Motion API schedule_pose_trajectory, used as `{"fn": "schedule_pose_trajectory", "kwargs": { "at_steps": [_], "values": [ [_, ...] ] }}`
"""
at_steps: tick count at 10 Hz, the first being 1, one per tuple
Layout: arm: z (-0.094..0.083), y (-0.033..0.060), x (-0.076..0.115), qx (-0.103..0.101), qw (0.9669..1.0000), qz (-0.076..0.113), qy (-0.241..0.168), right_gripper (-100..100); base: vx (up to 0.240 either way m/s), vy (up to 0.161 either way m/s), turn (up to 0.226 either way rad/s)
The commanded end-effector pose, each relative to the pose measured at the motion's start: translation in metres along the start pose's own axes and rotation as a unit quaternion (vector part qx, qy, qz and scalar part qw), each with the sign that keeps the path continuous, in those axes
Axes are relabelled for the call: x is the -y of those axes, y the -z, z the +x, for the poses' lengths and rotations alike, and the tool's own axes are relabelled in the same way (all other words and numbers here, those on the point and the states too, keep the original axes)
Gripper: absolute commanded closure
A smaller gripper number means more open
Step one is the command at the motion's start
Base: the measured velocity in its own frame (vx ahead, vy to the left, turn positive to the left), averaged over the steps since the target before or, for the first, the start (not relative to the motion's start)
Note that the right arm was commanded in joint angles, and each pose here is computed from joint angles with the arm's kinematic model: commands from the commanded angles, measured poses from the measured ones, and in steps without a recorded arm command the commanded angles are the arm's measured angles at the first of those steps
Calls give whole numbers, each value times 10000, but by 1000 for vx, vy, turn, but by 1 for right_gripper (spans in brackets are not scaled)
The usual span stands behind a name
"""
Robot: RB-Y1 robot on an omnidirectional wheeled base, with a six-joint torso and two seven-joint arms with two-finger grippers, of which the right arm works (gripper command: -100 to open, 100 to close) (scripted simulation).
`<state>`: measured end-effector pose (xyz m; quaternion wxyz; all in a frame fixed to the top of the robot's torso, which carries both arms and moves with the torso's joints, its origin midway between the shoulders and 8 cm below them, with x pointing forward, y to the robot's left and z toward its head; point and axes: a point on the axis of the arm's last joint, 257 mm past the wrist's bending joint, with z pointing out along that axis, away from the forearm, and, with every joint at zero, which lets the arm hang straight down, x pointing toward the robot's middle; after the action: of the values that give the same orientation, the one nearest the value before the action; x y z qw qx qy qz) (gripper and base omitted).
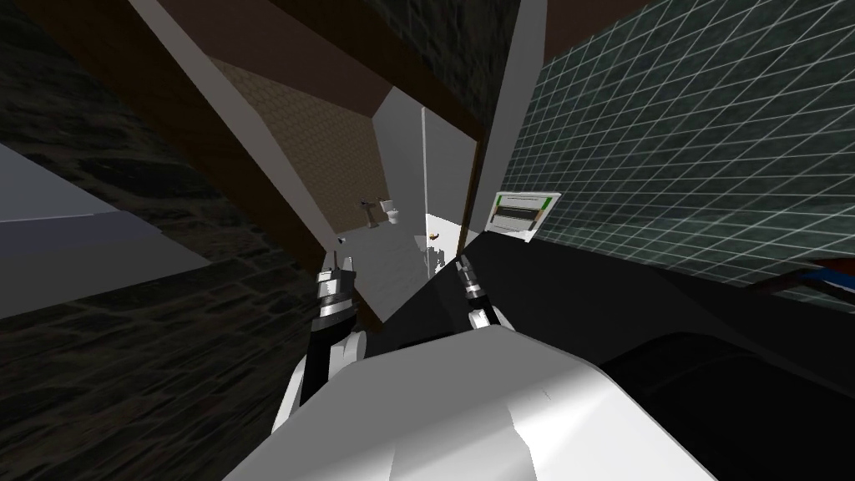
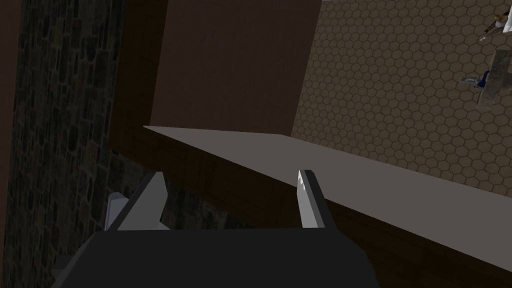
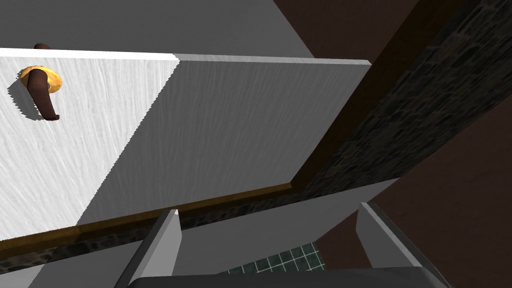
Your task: Push the door open
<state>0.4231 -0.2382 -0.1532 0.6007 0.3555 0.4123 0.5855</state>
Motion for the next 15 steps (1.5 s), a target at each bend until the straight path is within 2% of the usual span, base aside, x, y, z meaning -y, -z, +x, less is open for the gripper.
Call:
{"fn": "schedule_pose_trajectory", "kwargs": {
  "at_steps": [1, 4, 7, 15],
  "values": [
    [49, 12, 102, -50, 9999, 78, -65, -100, 135, -92, 112],
    [109, 34, 259, -121, 9996, 194, -149, -100, 97, -76, 73],
    [206, 81, 521, -236, 9986, 395, -278, -100, 129, -123, 126],
    [342, 183, 921, -408, 9955, 725, -445, -100, 82, -80, 79]
  ]
}}
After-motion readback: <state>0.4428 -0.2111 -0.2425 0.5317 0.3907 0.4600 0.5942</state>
